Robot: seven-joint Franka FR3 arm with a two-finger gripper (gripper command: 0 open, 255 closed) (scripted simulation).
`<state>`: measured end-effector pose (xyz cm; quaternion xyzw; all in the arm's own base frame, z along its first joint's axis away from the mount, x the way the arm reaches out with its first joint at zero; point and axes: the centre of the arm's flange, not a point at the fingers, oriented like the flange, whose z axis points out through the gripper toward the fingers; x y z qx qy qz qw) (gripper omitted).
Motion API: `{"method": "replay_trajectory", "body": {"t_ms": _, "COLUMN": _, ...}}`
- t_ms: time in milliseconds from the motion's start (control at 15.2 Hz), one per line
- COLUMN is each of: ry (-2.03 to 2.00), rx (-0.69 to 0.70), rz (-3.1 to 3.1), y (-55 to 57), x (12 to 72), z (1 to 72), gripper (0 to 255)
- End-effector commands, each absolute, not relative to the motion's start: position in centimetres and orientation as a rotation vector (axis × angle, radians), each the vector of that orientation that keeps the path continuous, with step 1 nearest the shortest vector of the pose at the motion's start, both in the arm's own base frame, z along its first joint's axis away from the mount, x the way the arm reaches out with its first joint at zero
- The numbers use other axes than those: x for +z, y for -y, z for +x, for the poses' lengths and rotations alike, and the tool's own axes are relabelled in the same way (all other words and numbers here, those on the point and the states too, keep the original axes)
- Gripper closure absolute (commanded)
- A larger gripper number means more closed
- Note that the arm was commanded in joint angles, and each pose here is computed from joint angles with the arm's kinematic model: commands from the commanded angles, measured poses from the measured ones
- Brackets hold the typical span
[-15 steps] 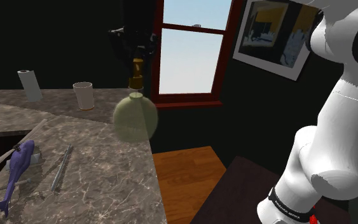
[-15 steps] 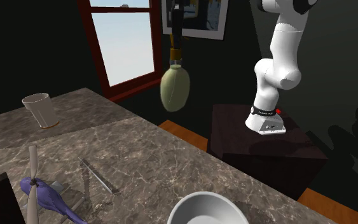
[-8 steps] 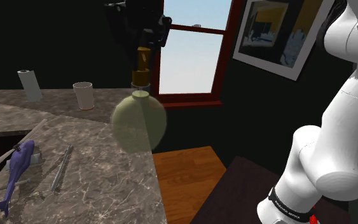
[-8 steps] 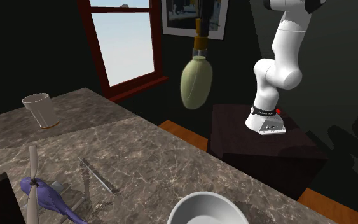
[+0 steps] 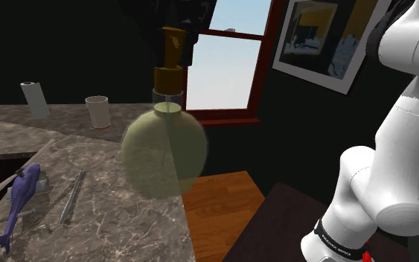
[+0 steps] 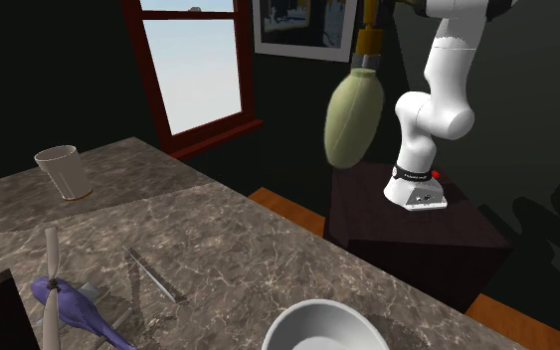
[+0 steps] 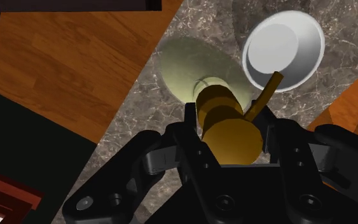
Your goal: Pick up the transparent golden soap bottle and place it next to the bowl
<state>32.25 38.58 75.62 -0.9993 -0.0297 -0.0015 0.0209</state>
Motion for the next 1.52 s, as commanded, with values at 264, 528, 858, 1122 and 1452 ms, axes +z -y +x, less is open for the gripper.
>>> {"method": "replay_trajectory", "body": {"t_ms": 264, "ry": 0.086, "rx": -0.004, "rz": -3.098, "y": -39.4, "x": 73.8, "z": 31.1, "gripper": 255}}
{"method": "replay_trajectory", "body": {"t_ms": 528, "ry": 0.086, "rx": -0.004, "rz": -3.098, "y": -39.4, "x": 71.7, "z": 31.1, "gripper": 255}}
{"method": "replay_trajectory", "body": {"t_ms": 858, "ry": 0.086, "rx": -0.004, "rz": -3.098, "y": -39.4, "x": 69.1, "z": 31.1, "gripper": 255}}
{"method": "replay_trajectory", "body": {"t_ms": 1122, "ry": 0.086, "rx": -0.004, "rz": -3.098, "y": -39.4, "x": 67.0, "z": 31.1, "gripper": 255}}
{"method": "replay_trajectory", "body": {"t_ms": 1452, "ry": 0.086, "rx": -0.004, "rz": -3.098, "y": -39.4, "x": 64.3, "z": 31.1, "gripper": 255}}
